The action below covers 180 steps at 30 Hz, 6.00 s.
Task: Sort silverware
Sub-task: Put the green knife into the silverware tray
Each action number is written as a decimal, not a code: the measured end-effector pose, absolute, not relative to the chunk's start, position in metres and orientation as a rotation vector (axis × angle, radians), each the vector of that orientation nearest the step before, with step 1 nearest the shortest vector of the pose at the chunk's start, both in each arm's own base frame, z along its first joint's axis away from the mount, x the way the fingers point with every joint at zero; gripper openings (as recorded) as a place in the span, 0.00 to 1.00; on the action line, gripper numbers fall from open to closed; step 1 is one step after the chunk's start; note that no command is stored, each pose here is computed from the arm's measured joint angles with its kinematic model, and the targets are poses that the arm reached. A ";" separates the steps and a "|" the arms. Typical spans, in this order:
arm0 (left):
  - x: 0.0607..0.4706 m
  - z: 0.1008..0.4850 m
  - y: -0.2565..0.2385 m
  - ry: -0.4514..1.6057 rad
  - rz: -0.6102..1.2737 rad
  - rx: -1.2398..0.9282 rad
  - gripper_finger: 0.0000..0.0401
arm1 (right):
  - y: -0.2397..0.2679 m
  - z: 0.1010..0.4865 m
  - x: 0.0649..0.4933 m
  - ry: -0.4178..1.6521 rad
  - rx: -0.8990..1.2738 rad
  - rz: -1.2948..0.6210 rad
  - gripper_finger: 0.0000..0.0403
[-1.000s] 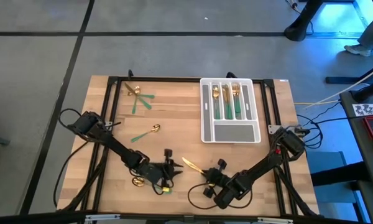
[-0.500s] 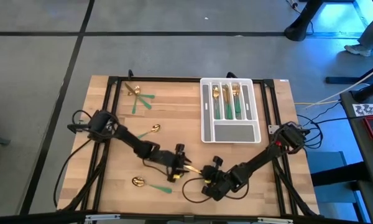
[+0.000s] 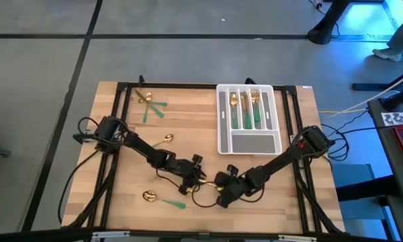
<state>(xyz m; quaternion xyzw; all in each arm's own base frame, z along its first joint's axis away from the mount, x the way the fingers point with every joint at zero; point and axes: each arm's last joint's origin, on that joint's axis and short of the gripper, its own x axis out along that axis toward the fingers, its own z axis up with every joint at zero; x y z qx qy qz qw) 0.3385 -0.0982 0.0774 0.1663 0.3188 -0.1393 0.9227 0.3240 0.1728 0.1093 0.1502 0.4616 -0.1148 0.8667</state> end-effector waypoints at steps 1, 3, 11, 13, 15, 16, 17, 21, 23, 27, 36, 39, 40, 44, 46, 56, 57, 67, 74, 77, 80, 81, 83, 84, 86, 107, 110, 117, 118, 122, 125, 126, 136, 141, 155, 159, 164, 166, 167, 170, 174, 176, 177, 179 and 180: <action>0.338 0.077 -0.098 0.660 -0.284 0.336 0.40 | 0.171 0.110 0.325 0.971 0.315 -0.232 0.14; 0.338 0.076 -0.098 0.675 -0.277 0.316 0.38 | 0.167 0.113 0.327 0.980 0.320 -0.218 0.14; 0.335 0.073 -0.097 0.716 -0.256 0.264 0.27 | 0.165 0.114 0.328 0.968 0.275 -0.211 0.14; 0.335 0.073 -0.097 0.722 -0.248 0.233 0.24 | 0.165 0.114 0.328 0.966 0.272 -0.211 0.14; 0.335 0.073 -0.097 0.728 -0.250 0.202 0.20 | 0.165 0.114 0.328 0.963 0.268 -0.212 0.14; 0.334 0.073 -0.097 0.729 -0.247 0.193 0.19 | 0.165 0.114 0.328 0.963 0.261 -0.209 0.14; 0.334 0.073 -0.097 0.731 -0.245 0.188 0.17 | 0.165 0.114 0.328 0.963 0.245 -0.201 0.14; 0.334 0.073 -0.097 0.733 -0.243 0.185 0.11 | 0.166 0.116 0.330 0.959 0.125 -0.137 0.22; 0.334 0.073 -0.097 0.733 -0.243 0.184 0.09 | 0.167 0.120 0.333 0.967 0.033 -0.091 0.29; 0.334 0.073 -0.097 0.739 -0.249 0.135 0.07 | 0.168 0.127 0.341 0.922 -0.114 -0.053 0.42; 0.334 0.073 -0.097 0.752 -0.220 0.019 0.04 | 0.179 0.118 0.357 0.908 -0.293 -0.031 0.48; 0.334 0.073 -0.098 0.753 -0.223 0.010 0.02 | 0.181 0.113 0.359 0.921 -0.326 -0.030 0.45; 0.334 0.073 -0.098 0.753 -0.223 0.010 0.01 | 0.181 0.112 0.359 0.926 -0.331 -0.033 0.44; 0.334 0.074 -0.099 0.733 -0.235 0.021 0.00 | 0.178 0.109 0.355 0.972 -0.325 -0.082 0.40; 0.335 0.079 -0.102 0.697 -0.249 0.035 0.01 | 0.177 0.109 0.354 0.979 -0.312 -0.109 0.38; 0.322 0.135 -0.128 0.537 -0.258 0.196 0.00 | 0.182 0.131 0.355 0.935 -0.166 -0.100 0.35; 0.319 0.136 -0.130 0.546 -0.250 0.213 0.00 | 0.184 0.137 0.354 0.918 -0.149 -0.101 0.35; 0.309 0.123 -0.148 0.615 -0.233 0.204 0.02 | 0.181 0.129 0.310 0.829 -0.049 -0.165 0.35; 0.309 0.123 -0.149 0.612 -0.219 0.183 0.02 | 0.158 0.096 0.295 0.703 0.063 -0.098 0.35; 0.309 0.124 -0.150 0.599 -0.227 0.197 0.02 | 0.153 0.090 0.289 0.697 0.093 -0.064 0.34; 0.308 0.125 -0.155 0.585 -0.242 0.211 0.02 | 0.153 0.084 0.287 0.722 0.097 -0.047 0.30; 0.308 0.126 -0.156 0.568 -0.249 0.215 0.02 | 0.153 0.080 0.286 0.739 0.088 -0.048 0.28; 0.308 0.128 -0.160 0.545 -0.261 0.216 0.02 | 0.155 0.070 0.286 0.757 0.086 -0.046 0.23; 0.308 0.129 -0.161 0.537 -0.265 0.216 0.02 | 0.155 0.067 0.286 0.759 0.094 -0.059 0.20; 0.308 0.130 -0.162 0.525 -0.271 0.208 0.02 | 0.157 0.060 0.286 0.755 0.133 -0.087 0.13; 0.318 0.100 -0.136 0.640 -0.292 0.412 0.53 | 0.174 0.056 0.283 0.636 0.200 -0.075 0.05; 0.319 0.091 -0.138 0.646 -0.315 0.563 0.54 | 0.174 0.056 0.283 0.635 0.196 -0.070 0.04; 0.313 0.083 -0.146 0.665 -0.240 0.826 0.47 | 0.175 0.057 0.284 0.622 0.195 -0.056 0.05; 0.313 0.084 -0.146 0.665 -0.240 0.860 0.46 | 0.175 0.057 0.284 0.621 0.197 -0.053 0.05; 0.314 0.083 -0.142 0.674 -0.233 0.892 0.45 | 0.175 0.057 0.284 0.614 0.201 -0.051 0.05; 0.315 0.082 -0.137 0.700 -0.226 0.888 0.44 | 0.176 0.059 0.286 0.588 0.215 -0.050 0.04; 0.315 0.082 -0.136 0.704 -0.223 0.888 0.44 | 0.176 0.059 0.286 0.580 0.222 -0.046 0.04; 0.315 0.082 -0.133 0.715 -0.178 0.910 0.44 | 0.178 0.063 0.289 0.537 0.254 -0.036 0.00; 0.314 0.082 -0.132 0.725 -0.142 0.858 0.44 | 0.177 0.065 0.289 0.513 0.233 -0.073 0.01; 0.310 0.078 -0.137 0.730 -0.013 0.573 0.44 | 0.195 0.131 0.285 0.507 0.033 -0.073 0.06; 0.309 0.078 -0.139 0.733 -0.031 0.562 0.44 | 0.201 0.139 0.278 0.640 0.068 -0.130 0.20; 0.309 0.078 -0.139 0.731 -0.034 0.554 0.44 | 0.206 0.129 0.264 0.797 0.203 -0.149 0.37; 0.309 0.078 -0.139 0.731 -0.029 0.541 0.44 | 0.209 0.121 0.257 0.849 0.215 -0.181 0.41; 0.309 0.078 -0.139 0.732 -0.028 0.535 0.44 | 0.211 0.116 0.253 0.857 0.203 -0.200 0.42; 0.309 0.078 -0.139 0.732 -0.026 0.527 0.44 | 0.218 0.102 0.245 0.866 0.183 -0.248 0.40; 0.309 0.078 -0.139 0.733 -0.029 0.525 0.44 | 0.225 0.090 0.239 0.858 0.193 -0.285 0.36; 0.309 0.078 -0.139 0.733 -0.029 0.523 0.44 | 0.228 0.088 0.236 0.829 0.198 -0.307 0.35; 0.309 0.078 -0.139 0.733 -0.029 0.523 0.44 | 0.230 0.088 0.234 0.812 0.198 -0.314 0.35; 0.309 0.078 -0.139 0.733 -0.030 0.523 0.44 | 0.232 0.088 0.232 0.788 0.200 -0.325 0.35; 0.309 0.078 -0.139 0.733 -0.030 0.523 0.44 | 0.232 0.088 0.231 0.787 0.198 -0.324 0.34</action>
